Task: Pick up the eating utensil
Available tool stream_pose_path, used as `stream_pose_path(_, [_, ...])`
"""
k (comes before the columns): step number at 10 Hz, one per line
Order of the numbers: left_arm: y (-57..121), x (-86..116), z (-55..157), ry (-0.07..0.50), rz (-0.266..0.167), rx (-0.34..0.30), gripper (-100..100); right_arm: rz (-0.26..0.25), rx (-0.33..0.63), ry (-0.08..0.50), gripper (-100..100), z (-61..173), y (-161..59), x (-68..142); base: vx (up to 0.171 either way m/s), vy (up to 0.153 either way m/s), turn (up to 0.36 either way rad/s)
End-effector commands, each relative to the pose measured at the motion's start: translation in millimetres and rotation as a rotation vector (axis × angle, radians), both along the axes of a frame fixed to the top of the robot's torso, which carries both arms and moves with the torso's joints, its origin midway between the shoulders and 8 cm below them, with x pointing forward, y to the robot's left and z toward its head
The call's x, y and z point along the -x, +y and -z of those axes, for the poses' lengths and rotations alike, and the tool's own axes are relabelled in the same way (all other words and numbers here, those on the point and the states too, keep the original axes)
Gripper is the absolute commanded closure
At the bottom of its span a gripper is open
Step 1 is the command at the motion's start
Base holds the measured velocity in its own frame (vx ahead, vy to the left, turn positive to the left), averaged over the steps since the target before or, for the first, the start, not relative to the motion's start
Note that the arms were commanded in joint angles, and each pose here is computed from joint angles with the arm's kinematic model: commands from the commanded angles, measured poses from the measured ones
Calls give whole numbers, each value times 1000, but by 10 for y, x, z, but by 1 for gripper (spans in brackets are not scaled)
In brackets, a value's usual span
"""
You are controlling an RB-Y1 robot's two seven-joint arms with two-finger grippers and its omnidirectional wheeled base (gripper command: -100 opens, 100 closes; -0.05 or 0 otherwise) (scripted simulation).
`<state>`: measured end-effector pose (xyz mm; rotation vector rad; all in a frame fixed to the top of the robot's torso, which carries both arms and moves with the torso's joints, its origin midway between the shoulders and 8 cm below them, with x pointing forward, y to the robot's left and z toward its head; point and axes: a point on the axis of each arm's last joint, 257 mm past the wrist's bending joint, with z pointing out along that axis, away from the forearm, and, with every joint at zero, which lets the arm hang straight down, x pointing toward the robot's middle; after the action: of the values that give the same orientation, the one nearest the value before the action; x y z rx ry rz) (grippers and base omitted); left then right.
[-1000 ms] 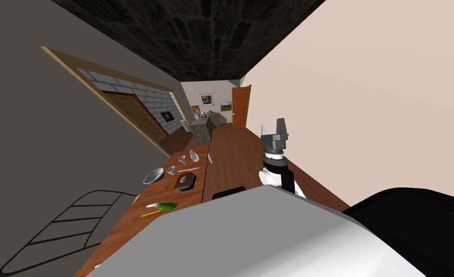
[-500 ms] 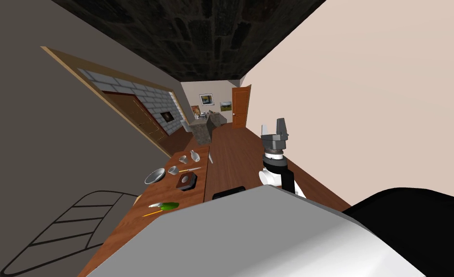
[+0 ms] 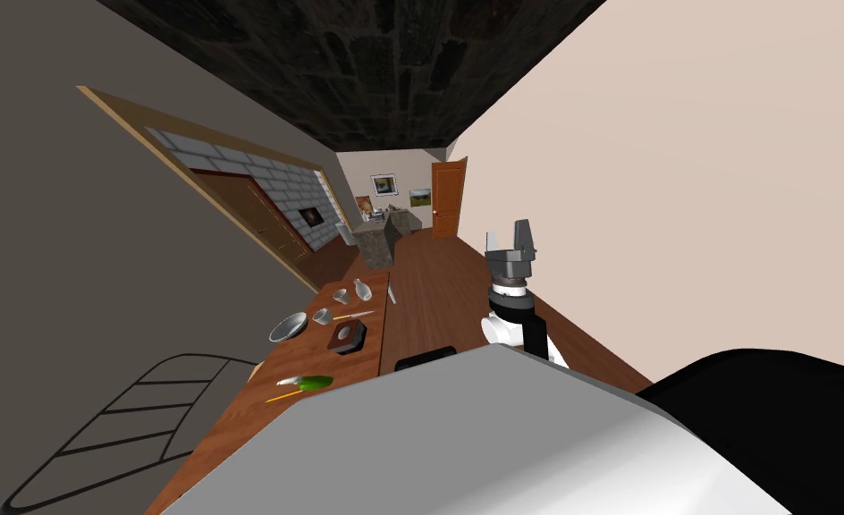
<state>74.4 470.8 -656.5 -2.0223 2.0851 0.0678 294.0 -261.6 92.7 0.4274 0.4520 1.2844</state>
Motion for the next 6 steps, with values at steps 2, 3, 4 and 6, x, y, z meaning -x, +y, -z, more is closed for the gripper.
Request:
stream_pose_path(2, [107,-12,-61,-3,4,-4,100,0,0,0,0,0,0,0,2,-21,6])
stream_pose_path(3, [110,-11,-62,-1,10,-6,100,0,0,0,0,0,0,0,1,-47,15])
stream_pose_path(4, [107,-12,-61,-3,4,-4,100,0,0,0,0,0,0,0,-2,-25,2])
stream_pose_path(6, [219,-15,-133,-2,7,-4,100,0,0,0,0,0,0,0,0,-35,9])
